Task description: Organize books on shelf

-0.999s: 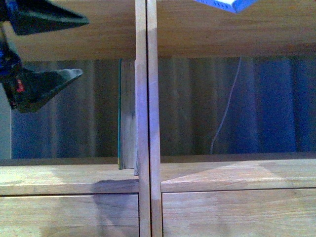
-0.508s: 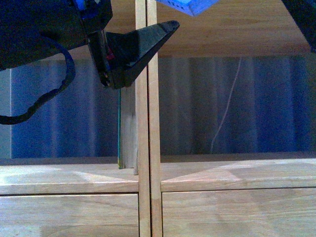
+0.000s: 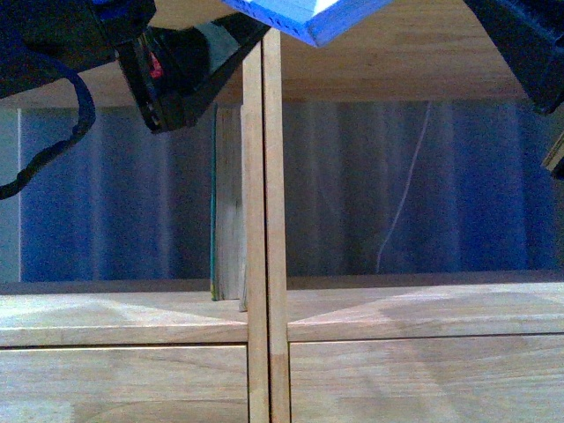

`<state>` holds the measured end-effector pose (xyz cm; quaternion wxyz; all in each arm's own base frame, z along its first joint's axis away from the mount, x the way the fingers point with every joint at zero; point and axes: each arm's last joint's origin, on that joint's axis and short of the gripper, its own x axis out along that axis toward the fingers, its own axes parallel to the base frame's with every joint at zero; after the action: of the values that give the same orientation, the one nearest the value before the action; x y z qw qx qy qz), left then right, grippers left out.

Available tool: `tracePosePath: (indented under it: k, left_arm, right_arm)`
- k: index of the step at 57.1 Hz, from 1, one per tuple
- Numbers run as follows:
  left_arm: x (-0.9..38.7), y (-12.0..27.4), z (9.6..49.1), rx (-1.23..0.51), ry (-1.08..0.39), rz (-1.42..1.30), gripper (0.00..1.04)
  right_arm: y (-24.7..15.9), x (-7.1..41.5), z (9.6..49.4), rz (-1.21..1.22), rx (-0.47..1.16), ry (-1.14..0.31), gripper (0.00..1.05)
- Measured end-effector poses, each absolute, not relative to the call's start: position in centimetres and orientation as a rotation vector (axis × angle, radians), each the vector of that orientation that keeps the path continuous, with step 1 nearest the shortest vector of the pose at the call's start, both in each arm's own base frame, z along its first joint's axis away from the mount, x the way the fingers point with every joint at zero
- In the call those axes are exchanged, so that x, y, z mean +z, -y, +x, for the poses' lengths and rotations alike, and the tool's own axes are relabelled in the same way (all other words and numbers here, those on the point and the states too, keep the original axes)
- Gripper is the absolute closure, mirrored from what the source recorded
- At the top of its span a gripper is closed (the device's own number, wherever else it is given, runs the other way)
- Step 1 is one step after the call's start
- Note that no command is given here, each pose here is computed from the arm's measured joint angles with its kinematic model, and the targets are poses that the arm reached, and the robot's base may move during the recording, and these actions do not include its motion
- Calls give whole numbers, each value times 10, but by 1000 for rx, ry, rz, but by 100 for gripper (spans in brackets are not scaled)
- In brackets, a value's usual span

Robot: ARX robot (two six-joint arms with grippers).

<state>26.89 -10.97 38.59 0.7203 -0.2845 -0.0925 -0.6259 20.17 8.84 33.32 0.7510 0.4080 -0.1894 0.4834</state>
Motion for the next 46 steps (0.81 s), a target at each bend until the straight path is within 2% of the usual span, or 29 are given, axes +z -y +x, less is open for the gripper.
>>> tracePosePath:
  k: [3,10,16,19,24,34,37,46]
  left_arm:
    - [387,108,268,-1385,214,-632,47]
    - [389,106,267,-1395,234,-634,65]
    - [390,105,265,-1409,255,-637,89]
    - [391,105,264,-1418,249,-644,96]
    - [392,104,262,-1424,259,-642,98]
    - [394,99,261,-1404,277,-642,98]
    - [394,94,261,-1374,283,-643,98]
    - [392,79,256,-1243,279,-606,98]
  right_arm:
    - [-89,333,202,890,1061,409,97]
    - [-89,333,201,885,1073,402,97]
    - [-90,333,201,870,1098,389,97]
    - [-90,333,201,868,1101,388,92]
    - [-90,332,201,868,1101,387,79]
    - [-90,332,201,867,1104,386,46]
    - [-90,332,201,867,1104,386,36]
    - [-90,332,201,863,1111,381,15]
